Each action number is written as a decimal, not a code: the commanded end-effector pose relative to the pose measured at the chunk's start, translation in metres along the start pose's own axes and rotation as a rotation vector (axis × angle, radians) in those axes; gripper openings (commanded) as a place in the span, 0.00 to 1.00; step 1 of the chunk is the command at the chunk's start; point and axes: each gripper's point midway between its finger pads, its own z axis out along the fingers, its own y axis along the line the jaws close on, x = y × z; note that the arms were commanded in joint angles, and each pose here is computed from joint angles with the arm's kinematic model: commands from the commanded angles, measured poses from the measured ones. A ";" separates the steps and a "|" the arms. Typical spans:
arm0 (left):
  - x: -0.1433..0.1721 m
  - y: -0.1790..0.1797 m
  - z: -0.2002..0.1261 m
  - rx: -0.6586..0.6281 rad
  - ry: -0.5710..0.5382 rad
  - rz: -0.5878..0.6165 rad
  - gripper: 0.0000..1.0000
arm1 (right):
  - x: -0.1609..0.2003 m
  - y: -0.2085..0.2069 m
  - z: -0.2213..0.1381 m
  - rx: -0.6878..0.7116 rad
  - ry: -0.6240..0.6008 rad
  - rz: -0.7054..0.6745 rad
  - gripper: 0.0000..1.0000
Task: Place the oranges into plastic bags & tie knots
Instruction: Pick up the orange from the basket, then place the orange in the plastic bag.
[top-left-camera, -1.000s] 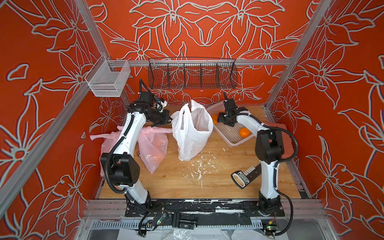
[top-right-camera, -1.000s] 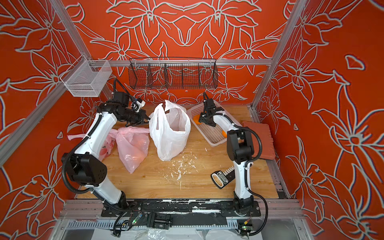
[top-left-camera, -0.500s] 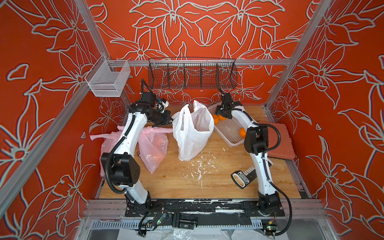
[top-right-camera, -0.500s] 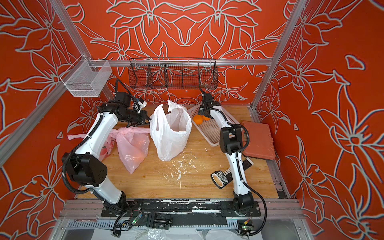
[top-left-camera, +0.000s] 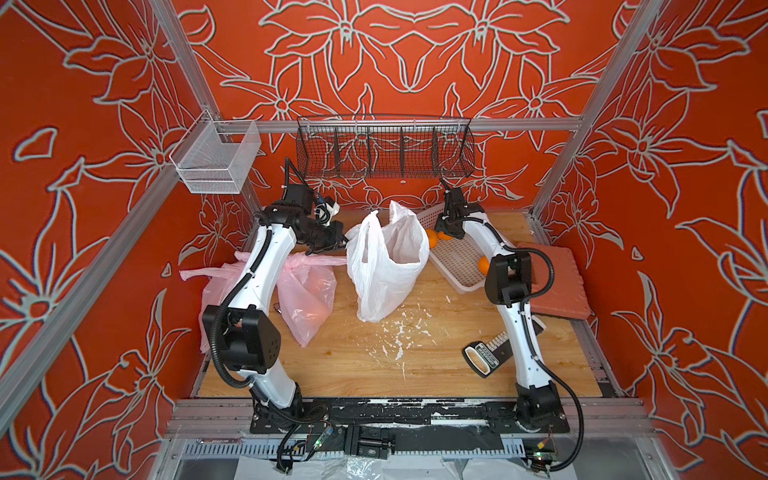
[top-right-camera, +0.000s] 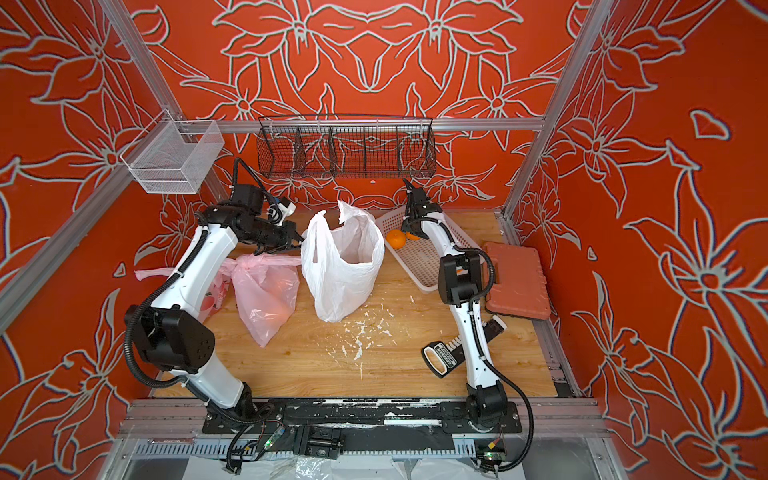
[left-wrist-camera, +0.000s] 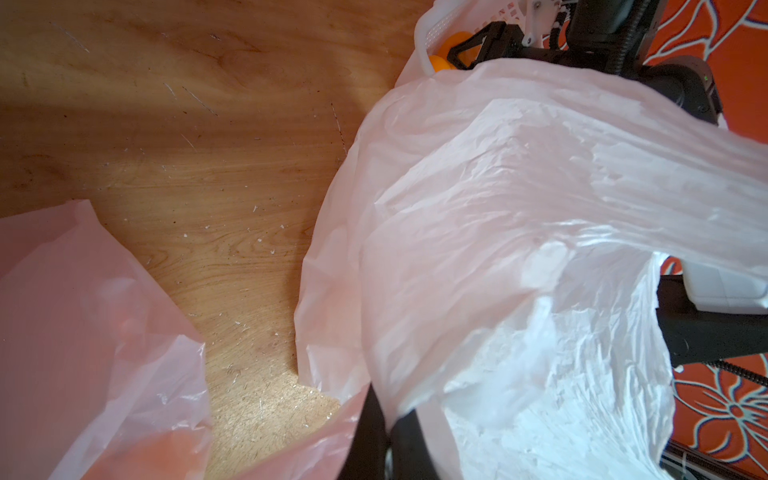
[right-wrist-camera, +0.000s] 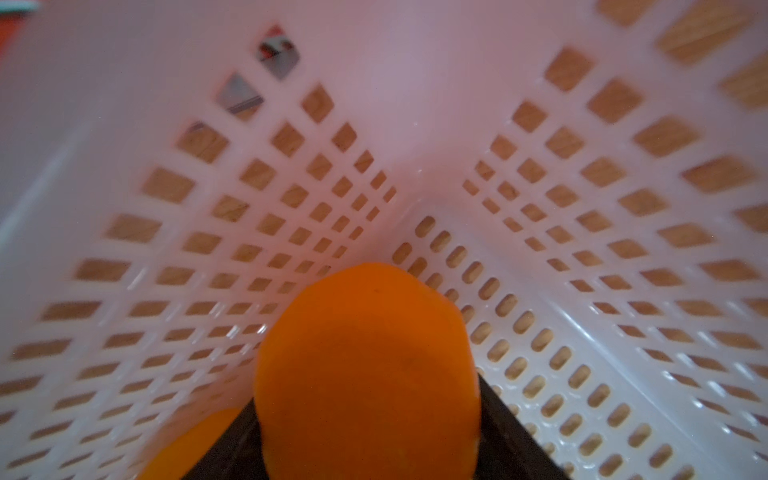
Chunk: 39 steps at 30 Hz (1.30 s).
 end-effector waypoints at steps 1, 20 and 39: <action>0.002 -0.007 -0.006 0.010 0.000 0.022 0.00 | -0.002 -0.015 -0.025 0.035 0.009 -0.004 0.52; 0.010 0.011 0.005 -0.202 0.048 0.102 0.00 | 0.109 0.017 -0.312 -0.489 -0.189 -0.106 0.43; 0.011 0.004 0.004 -0.168 0.035 0.103 0.00 | 0.183 0.154 -0.371 -0.968 -0.020 -0.242 0.41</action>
